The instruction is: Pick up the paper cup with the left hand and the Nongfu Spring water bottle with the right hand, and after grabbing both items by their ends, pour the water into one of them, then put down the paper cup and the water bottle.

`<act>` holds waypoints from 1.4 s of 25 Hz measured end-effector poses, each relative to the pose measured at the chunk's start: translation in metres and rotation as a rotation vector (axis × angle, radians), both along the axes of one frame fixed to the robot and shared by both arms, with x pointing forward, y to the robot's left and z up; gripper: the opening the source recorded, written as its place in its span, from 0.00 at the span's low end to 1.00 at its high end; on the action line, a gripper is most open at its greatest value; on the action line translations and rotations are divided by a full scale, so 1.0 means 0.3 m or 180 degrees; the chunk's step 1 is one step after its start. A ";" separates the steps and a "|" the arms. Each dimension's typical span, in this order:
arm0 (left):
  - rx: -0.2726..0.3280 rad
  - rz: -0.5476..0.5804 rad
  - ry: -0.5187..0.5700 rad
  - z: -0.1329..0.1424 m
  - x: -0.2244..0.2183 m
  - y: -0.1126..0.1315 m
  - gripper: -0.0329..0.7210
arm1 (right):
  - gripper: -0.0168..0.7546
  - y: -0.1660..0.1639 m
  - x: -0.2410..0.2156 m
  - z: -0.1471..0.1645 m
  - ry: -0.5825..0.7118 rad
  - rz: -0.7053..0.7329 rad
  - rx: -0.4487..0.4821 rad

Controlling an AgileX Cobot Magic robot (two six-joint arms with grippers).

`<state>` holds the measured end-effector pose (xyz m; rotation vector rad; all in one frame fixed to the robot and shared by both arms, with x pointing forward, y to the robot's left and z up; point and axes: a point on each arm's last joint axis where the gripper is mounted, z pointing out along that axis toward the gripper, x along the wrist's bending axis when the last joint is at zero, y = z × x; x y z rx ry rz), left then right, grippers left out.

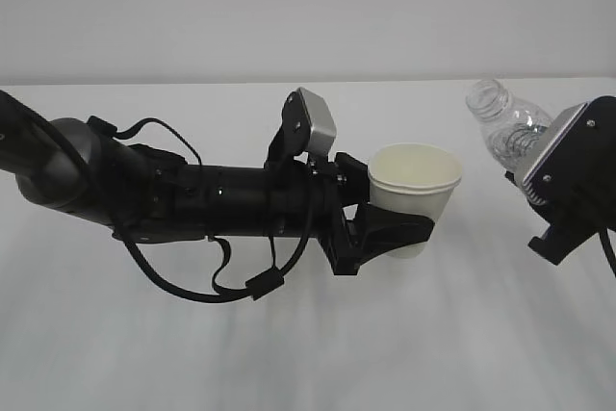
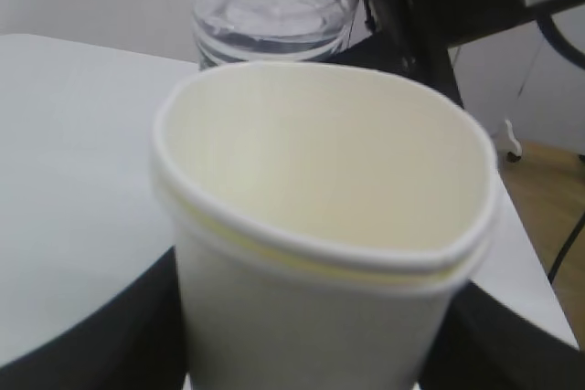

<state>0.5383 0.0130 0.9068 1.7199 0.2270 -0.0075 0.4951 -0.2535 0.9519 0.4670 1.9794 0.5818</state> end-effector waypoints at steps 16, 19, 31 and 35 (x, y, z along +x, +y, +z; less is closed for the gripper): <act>0.0094 0.0022 0.0001 -0.010 0.002 0.002 0.67 | 0.56 0.002 0.004 0.011 -0.0244 0.0231 -0.0494; 0.0095 0.0020 0.0000 -0.010 0.002 0.002 0.67 | 0.56 0.002 0.006 0.015 -0.0301 0.0263 -0.0572; 0.0075 0.0014 0.0020 -0.008 0.001 0.001 0.67 | 0.56 0.004 0.009 0.026 -0.0498 0.0365 -0.0813; 0.0034 -0.0006 0.0035 -0.005 -0.001 0.000 0.67 | 0.56 0.004 0.009 0.026 -0.0519 0.0403 -0.0908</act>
